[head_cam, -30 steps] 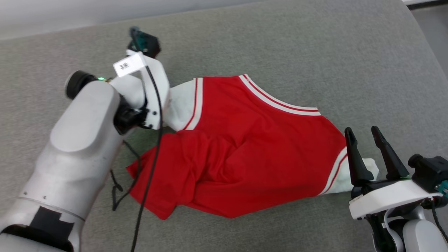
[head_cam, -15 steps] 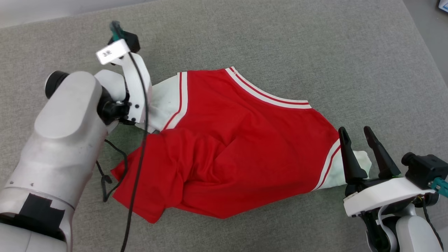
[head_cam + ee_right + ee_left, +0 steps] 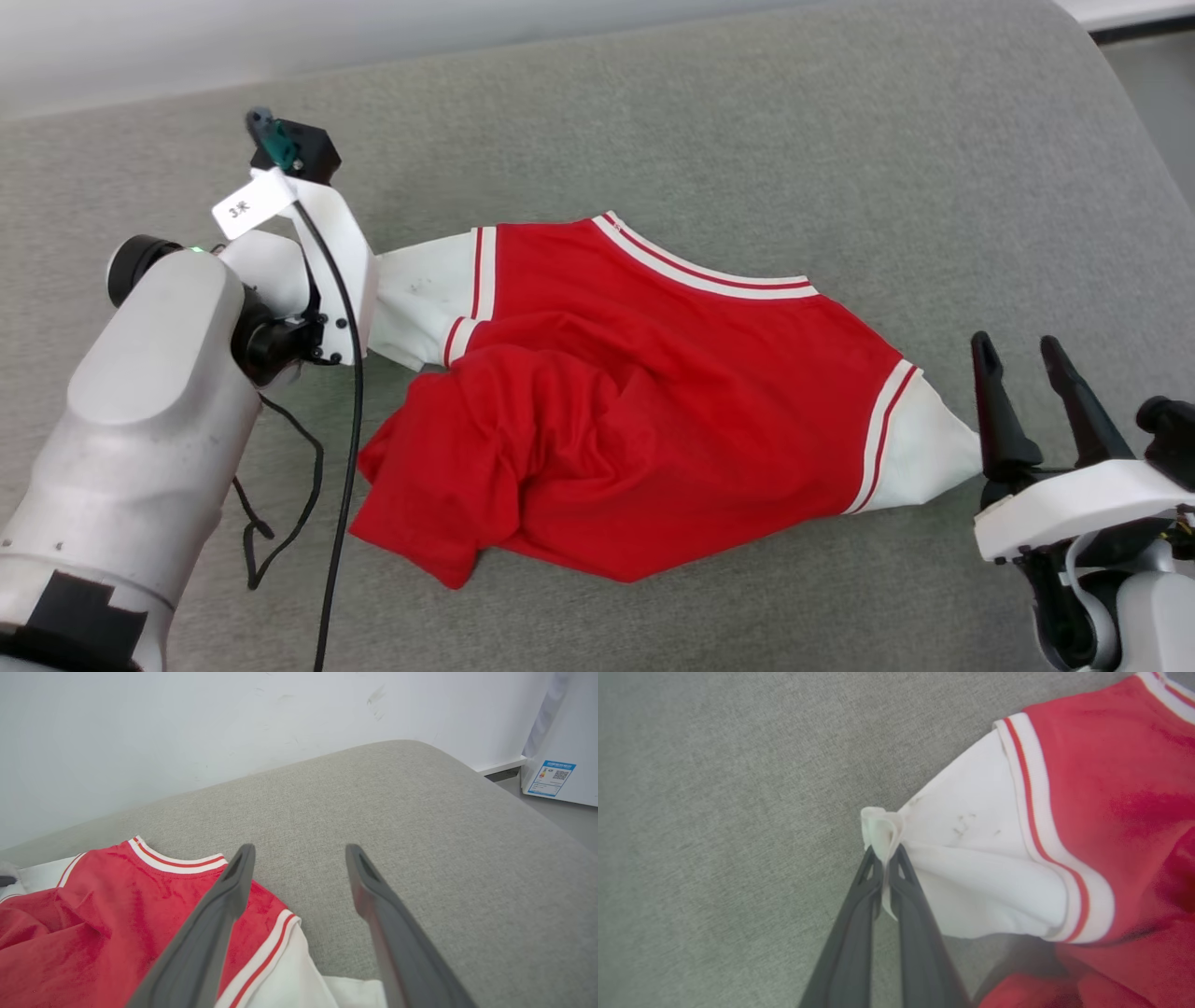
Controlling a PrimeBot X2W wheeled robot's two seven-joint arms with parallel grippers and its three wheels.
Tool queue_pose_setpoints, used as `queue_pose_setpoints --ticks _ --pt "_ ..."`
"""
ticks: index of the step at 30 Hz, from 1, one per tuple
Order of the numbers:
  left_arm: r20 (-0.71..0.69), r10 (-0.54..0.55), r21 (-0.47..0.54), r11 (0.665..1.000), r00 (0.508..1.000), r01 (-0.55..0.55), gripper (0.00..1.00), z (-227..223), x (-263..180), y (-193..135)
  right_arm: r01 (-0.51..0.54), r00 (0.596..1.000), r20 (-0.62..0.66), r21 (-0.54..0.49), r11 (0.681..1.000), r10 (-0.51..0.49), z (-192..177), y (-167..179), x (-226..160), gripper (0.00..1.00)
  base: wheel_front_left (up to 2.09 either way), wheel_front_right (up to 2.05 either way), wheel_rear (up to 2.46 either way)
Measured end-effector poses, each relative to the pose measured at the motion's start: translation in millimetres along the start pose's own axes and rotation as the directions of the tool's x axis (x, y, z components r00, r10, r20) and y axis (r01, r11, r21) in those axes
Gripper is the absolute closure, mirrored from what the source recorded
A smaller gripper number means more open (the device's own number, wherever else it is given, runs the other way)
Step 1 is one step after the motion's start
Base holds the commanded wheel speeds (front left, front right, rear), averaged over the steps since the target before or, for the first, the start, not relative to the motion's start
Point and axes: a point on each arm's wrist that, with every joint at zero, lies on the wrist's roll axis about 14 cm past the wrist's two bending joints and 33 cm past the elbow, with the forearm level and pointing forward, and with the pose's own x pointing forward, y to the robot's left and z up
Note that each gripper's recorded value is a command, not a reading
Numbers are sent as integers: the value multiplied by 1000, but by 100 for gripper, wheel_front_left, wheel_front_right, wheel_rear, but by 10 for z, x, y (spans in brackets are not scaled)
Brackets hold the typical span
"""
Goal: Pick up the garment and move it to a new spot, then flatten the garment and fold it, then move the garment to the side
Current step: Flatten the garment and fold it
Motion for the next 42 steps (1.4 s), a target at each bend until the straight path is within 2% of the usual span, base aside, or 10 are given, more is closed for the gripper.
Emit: queue_pose_setpoints --ticks 3,8,14,21,24,30,35,36,38,42 --pt "75 36 -14 999 997 -35 100 62 -177 108 4 1000 -9 4 1000 -4 44 -19 -5 0 0 0 0" --pt "152 96 -46 995 984 -90 100 17 -459 285 46 992 -118 7 999 -45 -46 -246 -56 0 0 0 0" --pt "203 127 -75 991 971 -114 100 -64 -734 347 57 943 -327 -4 998 -55 -280 -419 -114 0 0 0 0" --pt "245 131 -80 990 961 -115 100 -42 -894 316 -27 848 -530 -29 999 8 -524 -297 -32 0 0 0 0" --pt "243 126 -84 991 962 -108 100 -53 -869 311 -69 795 -605 -33 997 35 -676 -198 47 0 0 0 0" --pt "233 125 -98 990 965 -104 100 -96 -769 362 -136 720 -691 -42 990 70 -925 -37 226 0 0 0 0" --pt "221 130 -108 988 967 -108 100 -147 -700 422 -187 639 -766 -63 980 73 -1126 29 238 0 0 0 0" --pt "219 132 -109 988 967 -110 100 -154 -692 431 -192 628 -774 -62 979 74 -1142 38 242 28 0 0 0" --pt "216 133 -110 988 967 -111 100 -161 -679 442 -197 622 -780 -62 978 76 -1152 42 250 100 0 0 0" --pt "230 138 -111 987 963 -115 100 -135 -684 449 -208 630 -772 -64 976 83 -1107 70 302 100 0 0 0"
